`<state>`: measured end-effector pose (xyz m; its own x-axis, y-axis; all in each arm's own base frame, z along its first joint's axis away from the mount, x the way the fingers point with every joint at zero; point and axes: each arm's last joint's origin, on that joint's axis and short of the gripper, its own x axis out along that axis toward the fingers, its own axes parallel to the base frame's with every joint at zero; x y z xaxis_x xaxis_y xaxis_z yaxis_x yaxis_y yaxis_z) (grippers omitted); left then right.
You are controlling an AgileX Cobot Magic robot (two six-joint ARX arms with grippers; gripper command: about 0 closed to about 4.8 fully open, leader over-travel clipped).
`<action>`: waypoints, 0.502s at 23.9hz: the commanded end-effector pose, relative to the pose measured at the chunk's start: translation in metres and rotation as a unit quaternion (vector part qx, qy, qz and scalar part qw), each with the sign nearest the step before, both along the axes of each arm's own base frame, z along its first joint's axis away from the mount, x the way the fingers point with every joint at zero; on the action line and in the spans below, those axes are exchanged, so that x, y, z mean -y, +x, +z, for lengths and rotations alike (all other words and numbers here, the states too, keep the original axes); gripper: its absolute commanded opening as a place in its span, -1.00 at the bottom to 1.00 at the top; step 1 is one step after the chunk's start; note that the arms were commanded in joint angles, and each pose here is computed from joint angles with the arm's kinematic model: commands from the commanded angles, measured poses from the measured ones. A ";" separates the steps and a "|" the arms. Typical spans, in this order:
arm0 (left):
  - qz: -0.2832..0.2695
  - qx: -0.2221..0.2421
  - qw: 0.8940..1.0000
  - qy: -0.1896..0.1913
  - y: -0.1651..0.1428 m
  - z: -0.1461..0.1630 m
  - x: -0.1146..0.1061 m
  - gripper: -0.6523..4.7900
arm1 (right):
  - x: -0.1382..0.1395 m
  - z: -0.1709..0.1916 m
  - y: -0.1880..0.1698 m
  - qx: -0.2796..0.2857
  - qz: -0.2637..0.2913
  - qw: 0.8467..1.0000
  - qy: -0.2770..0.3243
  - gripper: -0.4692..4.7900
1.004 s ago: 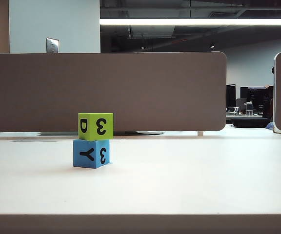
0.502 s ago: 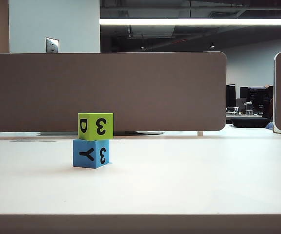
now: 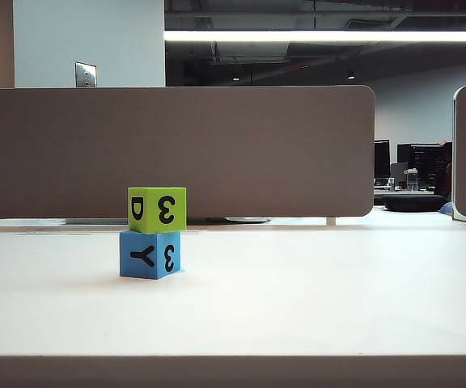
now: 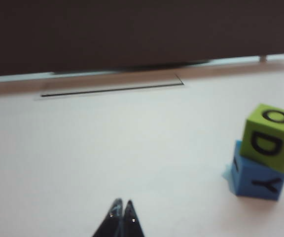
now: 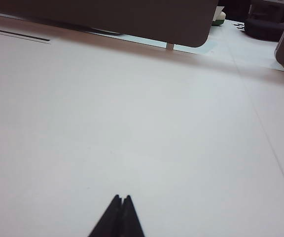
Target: Stack the letter block on the right onto the letter block on the left.
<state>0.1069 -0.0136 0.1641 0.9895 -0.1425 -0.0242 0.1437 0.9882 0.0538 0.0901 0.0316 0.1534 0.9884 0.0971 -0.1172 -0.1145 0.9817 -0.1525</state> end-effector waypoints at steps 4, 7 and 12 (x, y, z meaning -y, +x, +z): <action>-0.013 0.019 1.000 -0.005 0.000 0.005 -0.002 -0.78 | 0.003 0.005 0.002 0.032 -0.019 0.999 -0.014 -0.83; -0.012 0.014 1.000 -0.005 0.001 0.004 -0.002 -0.78 | 0.006 0.005 0.003 0.034 -0.035 0.999 -0.013 -0.83; -0.009 0.017 1.000 -0.005 0.001 0.004 -0.003 -0.78 | 0.013 0.005 0.004 0.034 -0.071 0.997 -0.007 -0.83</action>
